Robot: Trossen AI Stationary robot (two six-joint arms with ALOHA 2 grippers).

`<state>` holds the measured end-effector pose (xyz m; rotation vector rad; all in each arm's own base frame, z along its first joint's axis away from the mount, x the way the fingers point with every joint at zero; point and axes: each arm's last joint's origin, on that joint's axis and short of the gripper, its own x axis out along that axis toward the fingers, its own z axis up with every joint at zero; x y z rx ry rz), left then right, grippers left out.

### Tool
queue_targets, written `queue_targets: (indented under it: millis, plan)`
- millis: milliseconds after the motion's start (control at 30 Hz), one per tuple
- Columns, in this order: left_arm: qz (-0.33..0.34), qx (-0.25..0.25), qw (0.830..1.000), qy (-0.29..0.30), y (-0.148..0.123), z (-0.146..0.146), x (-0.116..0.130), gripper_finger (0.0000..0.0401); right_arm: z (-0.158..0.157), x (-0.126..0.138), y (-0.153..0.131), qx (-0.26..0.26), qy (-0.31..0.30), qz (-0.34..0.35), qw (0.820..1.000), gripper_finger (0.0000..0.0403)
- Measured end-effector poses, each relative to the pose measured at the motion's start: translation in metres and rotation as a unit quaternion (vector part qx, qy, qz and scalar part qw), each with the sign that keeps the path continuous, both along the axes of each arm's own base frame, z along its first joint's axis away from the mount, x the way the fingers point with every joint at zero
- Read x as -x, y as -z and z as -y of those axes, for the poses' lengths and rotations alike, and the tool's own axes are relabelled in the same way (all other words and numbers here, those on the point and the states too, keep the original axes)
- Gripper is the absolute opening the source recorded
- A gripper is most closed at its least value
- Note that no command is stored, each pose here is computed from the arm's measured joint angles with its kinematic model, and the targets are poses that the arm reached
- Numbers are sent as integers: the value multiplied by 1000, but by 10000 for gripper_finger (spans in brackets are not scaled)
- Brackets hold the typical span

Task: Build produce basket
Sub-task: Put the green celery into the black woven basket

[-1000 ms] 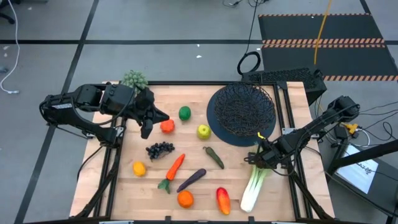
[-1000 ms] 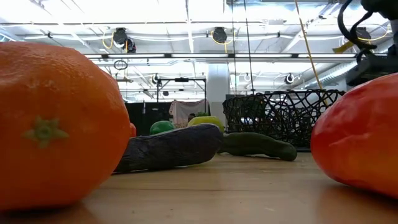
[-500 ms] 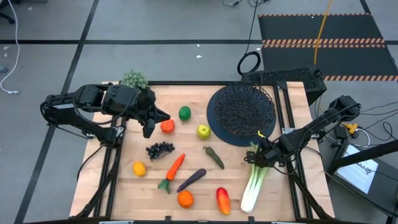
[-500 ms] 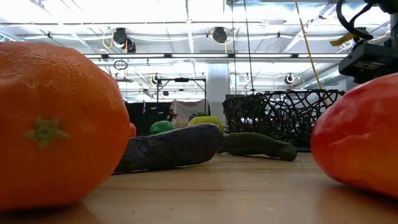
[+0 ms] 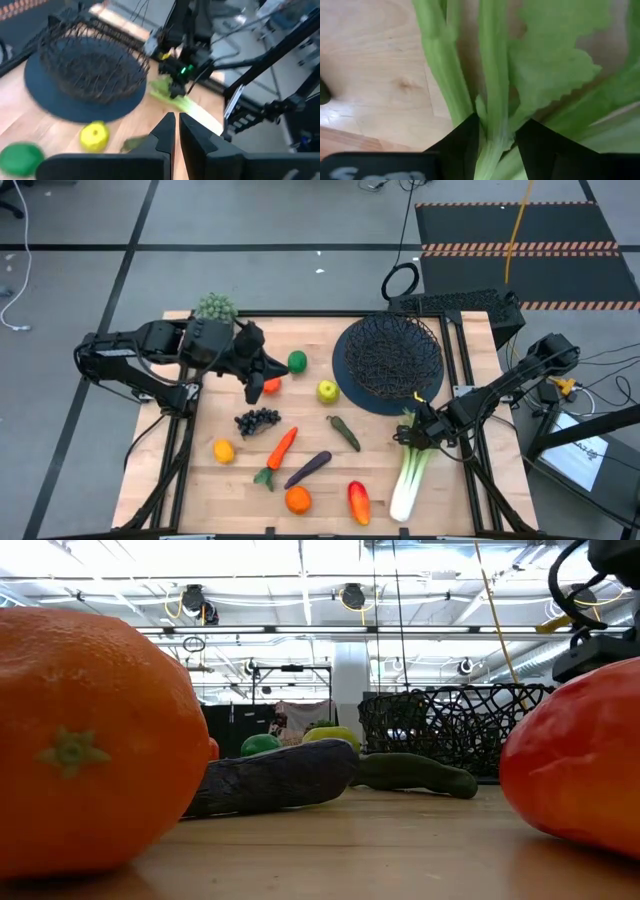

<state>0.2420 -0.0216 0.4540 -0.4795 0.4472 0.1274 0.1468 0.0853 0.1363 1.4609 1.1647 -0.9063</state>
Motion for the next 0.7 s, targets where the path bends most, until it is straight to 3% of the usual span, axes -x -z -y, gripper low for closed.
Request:
queue_targets:
  millis: [333,700]
  plan:
    - [10,-4,1000,2,-1,0,-2,26,-4,-6,-2,-10,-33,44,998,11]
    - [8,-37,999,18,-1,0,-2,26,-14,-24,-23,-60,-62,176,981,20]
